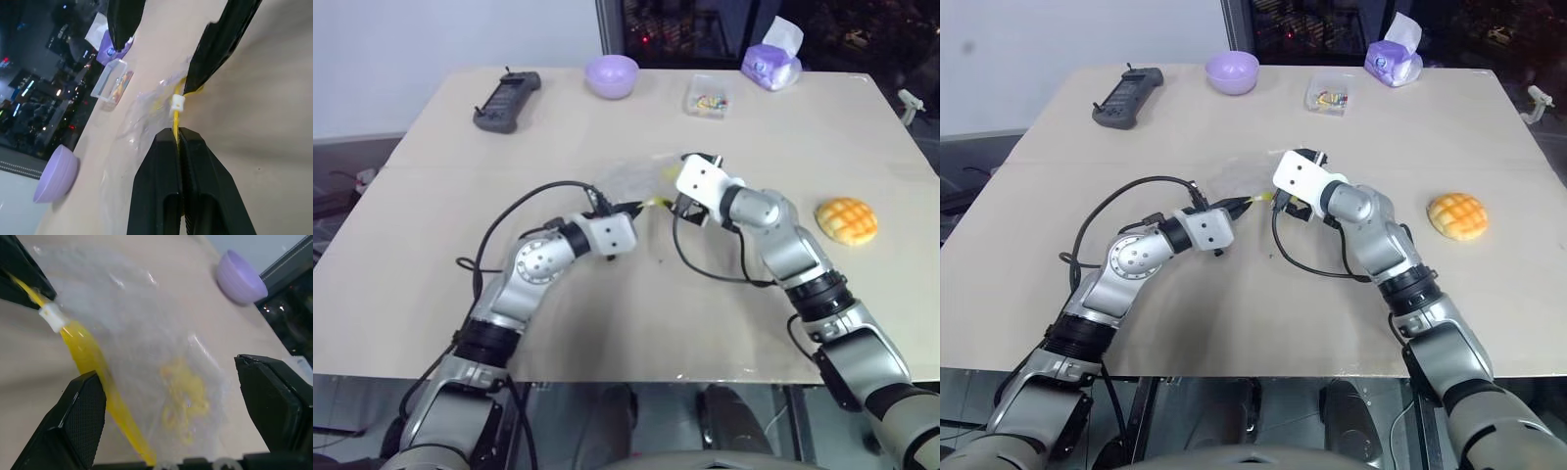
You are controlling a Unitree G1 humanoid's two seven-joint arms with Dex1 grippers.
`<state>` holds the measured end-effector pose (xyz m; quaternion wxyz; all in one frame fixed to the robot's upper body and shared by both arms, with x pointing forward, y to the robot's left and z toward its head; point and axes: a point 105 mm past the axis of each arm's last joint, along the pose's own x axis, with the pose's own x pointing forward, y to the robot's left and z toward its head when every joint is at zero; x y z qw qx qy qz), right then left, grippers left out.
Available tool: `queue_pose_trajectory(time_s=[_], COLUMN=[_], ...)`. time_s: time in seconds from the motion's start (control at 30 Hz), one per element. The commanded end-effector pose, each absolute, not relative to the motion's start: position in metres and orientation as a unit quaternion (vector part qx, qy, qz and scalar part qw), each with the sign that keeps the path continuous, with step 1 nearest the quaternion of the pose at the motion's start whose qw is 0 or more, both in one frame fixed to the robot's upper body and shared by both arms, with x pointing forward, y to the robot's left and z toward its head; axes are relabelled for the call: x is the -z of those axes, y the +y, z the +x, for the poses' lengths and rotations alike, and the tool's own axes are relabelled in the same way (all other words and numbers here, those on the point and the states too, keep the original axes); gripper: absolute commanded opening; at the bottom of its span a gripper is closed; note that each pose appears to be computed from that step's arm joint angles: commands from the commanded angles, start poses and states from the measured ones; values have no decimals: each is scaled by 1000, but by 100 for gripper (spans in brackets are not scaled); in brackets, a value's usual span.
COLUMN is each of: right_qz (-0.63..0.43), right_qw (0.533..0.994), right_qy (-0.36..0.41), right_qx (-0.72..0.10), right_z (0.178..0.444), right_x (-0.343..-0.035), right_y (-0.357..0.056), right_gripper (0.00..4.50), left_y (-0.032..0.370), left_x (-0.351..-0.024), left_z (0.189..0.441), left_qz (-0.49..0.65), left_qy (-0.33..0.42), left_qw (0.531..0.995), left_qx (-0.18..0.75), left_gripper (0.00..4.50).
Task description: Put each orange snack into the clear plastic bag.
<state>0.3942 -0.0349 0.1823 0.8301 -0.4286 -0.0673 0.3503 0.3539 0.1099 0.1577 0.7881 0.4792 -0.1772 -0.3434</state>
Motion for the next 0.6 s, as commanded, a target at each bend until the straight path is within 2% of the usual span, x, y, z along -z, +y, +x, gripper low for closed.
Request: queue_pose_trajectory(time_s=[0.03, 0.43, 0.6], right_qz=[-455, -427, -435], right_qw=[830, 883, 886], right_qy=[-82, -11, 15], right_qx=[-312, -193, -159], right_z=[402, 442, 450], right_x=[-193, -171, -164], right_y=[-43, -93, -117], right_gripper=[444, 444, 444], left_y=[102, 99, 99], left_x=[-174, -176, -176], left_z=[349, 350, 351], left_qz=[483, 481, 481], left_qy=[-214, -220, -221], left_qw=[777, 775, 775], left_qx=[344, 347, 346], left_gripper=[0, 0, 0])
